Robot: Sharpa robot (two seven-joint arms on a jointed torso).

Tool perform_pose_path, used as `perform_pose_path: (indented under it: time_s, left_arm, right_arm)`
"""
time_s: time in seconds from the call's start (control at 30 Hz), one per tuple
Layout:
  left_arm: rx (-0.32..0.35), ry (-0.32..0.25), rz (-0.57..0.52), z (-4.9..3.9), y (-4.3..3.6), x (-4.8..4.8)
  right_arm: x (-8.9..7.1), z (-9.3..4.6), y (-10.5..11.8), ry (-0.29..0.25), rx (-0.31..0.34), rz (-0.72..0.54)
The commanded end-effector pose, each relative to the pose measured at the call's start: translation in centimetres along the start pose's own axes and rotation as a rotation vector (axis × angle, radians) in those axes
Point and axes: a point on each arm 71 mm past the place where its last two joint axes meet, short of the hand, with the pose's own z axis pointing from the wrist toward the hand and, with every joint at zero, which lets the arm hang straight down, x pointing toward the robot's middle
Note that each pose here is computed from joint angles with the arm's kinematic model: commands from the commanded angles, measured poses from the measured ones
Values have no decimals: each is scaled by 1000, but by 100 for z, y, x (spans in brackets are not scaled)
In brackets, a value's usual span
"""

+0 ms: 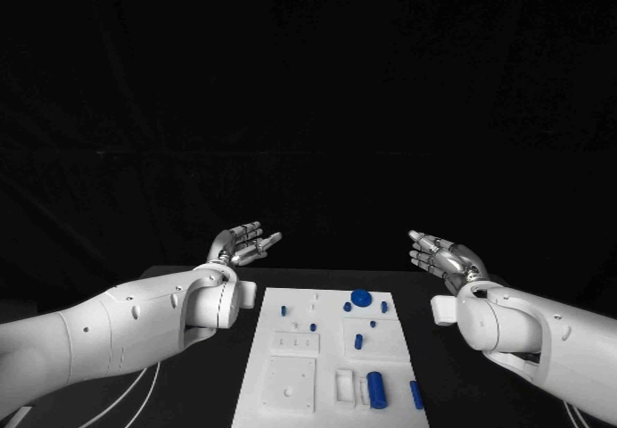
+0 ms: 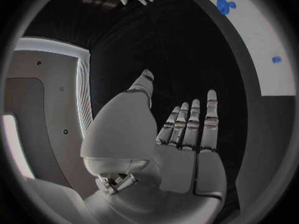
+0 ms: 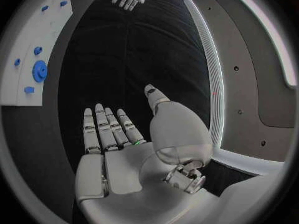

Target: Assemble the parts on the task board

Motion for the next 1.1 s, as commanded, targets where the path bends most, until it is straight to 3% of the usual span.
perform_pose_path:
  time_s: [0.03,0.17,0.33,0.37,0.57,0.9,1.1]
  left_arm:
    - [-65,56,-29,133,-47,-26]
    - [-65,49,-14,229,-118,-89]
    - [-65,47,-10,248,-133,-102]
    - [-66,73,-16,216,-134,-79]
    - [-66,85,-17,206,-133,-73]
    - [-48,171,1,120,-145,-66]
    - [-30,228,11,33,-216,-44]
  right_arm:
    - [-10,71,-12,187,100,-11]
    - [-121,136,27,211,128,-22]
    - [-176,165,46,223,142,-28]
    - [-232,213,72,190,68,-163]
    - [-219,225,93,198,17,-290]
    - [-59,284,112,281,-135,-711]
    - [100,332,95,334,-204,-907]
